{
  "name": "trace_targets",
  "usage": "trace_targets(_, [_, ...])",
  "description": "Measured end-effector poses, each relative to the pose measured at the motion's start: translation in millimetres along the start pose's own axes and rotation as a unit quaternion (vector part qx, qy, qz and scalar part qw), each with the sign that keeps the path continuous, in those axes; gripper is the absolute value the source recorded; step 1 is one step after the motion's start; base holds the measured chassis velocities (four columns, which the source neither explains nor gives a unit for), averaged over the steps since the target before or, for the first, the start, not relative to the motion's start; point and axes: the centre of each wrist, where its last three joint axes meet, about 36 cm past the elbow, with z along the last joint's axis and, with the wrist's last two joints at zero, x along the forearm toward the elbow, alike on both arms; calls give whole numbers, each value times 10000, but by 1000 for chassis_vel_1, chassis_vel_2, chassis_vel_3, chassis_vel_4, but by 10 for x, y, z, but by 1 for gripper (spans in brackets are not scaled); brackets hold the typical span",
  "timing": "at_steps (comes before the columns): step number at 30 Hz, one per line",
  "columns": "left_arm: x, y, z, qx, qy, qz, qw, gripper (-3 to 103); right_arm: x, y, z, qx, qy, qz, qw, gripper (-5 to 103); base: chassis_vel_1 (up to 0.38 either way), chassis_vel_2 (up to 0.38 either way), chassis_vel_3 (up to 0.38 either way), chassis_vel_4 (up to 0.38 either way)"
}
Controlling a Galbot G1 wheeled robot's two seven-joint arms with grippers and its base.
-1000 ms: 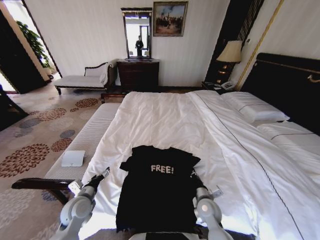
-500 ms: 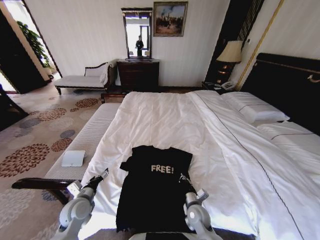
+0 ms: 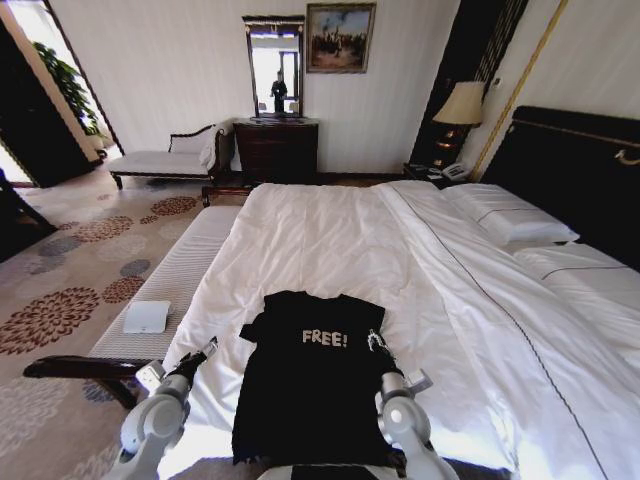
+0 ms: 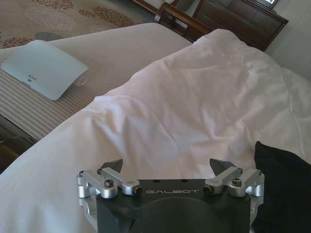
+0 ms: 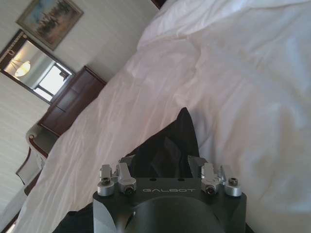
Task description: Fold the clothes on the bed.
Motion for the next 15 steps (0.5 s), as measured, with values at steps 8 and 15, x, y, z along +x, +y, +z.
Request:
trace_targets(8, [9, 3, -4, -65, 0, -15, 10000, 100, -211, -66, -314, -99, 407, 82, 9991, 94, 0, 0, 0, 0])
trace_targets(15, [14, 0, 6, -100, -14, -45, 9999, 100, -231, -67, -378, -25, 448, -151, 9989, 95, 0, 0, 0, 0])
